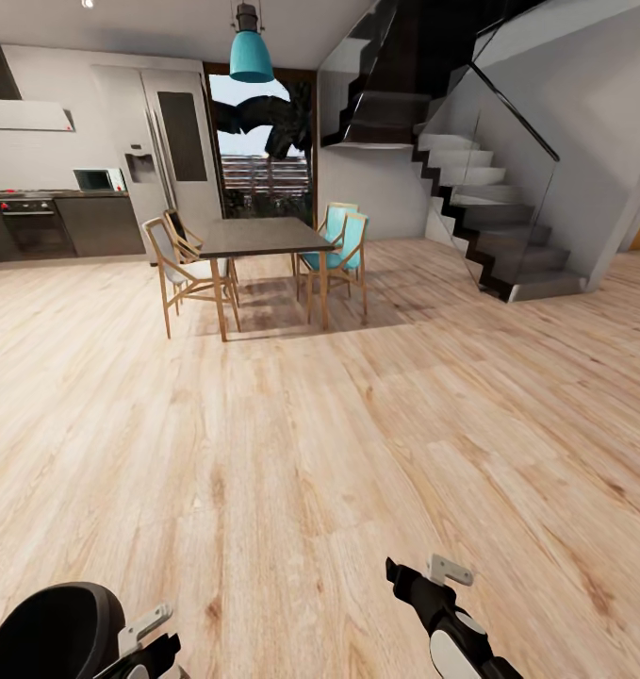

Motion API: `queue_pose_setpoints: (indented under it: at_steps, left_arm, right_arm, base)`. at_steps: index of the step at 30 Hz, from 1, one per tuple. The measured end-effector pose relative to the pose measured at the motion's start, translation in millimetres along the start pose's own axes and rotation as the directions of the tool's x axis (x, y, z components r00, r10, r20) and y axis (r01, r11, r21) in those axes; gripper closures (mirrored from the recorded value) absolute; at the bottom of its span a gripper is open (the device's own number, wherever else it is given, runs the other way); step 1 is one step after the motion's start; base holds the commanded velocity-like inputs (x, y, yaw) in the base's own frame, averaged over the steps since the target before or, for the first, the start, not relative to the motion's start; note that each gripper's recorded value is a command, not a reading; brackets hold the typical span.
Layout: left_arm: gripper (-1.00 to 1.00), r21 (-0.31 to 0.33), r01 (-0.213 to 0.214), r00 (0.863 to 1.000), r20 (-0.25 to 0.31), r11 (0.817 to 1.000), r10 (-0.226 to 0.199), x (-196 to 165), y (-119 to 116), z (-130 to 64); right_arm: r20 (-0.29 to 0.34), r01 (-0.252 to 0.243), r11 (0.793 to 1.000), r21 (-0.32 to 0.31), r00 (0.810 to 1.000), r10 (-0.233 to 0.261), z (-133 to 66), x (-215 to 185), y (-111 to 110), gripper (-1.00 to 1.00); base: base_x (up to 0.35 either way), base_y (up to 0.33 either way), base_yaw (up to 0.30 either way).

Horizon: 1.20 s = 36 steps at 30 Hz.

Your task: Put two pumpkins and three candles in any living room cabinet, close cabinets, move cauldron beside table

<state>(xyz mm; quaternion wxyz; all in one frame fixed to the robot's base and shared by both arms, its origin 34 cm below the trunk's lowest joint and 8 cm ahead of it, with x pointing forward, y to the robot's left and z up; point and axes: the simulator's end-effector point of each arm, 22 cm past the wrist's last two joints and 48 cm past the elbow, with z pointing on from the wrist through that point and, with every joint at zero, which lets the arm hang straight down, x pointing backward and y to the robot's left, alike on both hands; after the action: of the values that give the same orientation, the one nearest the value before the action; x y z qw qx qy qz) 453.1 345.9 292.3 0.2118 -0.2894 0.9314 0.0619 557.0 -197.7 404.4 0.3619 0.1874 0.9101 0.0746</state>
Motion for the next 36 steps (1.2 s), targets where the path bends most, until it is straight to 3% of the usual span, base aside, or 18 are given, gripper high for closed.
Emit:
queue_pose_setpoints:
  at_steps: [4, 6, 10, 15, 17, 36]
  left_arm:
    - [-1.0, -0.001, 0.023, 0.999, 0.034, 1.0, -0.023, -5, 1, 3.5]
    - [-1.0, -0.001, 0.032, 0.998, 0.047, 0.999, -0.032, -5, 2, 7.0]
    - [-1.0, 0.0, 0.038, 0.998, 0.056, 0.999, -0.038, -7, 2, 6.9]
    - [-1.0, 0.001, 0.041, 0.997, 0.059, 0.999, -0.041, -8, 1, 6.7]
    - [-1.0, 0.0, 0.042, 0.997, 0.058, 0.999, -0.042, -7, 1, 6.9]
    - [-1.0, -0.035, 0.07, 0.996, 0.065, 0.997, -0.068, 22, 24, 43.5]
  right_arm:
    - [0.001, 0.0, 1.0, -0.011, 1.0, 0.0, 2.2, 3, 1, -1.0]
    - [0.008, -0.002, 0.999, -0.052, 1.0, 0.002, 3.3, 3, 11, -1.0]
    - [0.052, -0.013, 0.983, -0.186, 0.998, 0.023, -10.8, -22, 54, -1.0]
    - [0.13, -0.02, 0.949, -0.313, 0.989, 0.064, -42.5, -67, 103, -1.0]
    - [0.131, -0.013, 0.939, -0.344, 0.989, 0.062, -51.9, -75, 115, -1.0]
    - [0.08, 0.024, 0.918, -0.395, 0.997, 0.008, -44.8, -38, 123, -1.0]
  base:
    - [0.0, 0.0, 0.0]
    - [0.0, 0.0, 0.0]
    - [0.0, 0.0, 0.0]
    - [0.0, 0.0, 0.0]
    - [0.0, 0.0, 0.0]
    - [0.0, 0.0, 0.0]
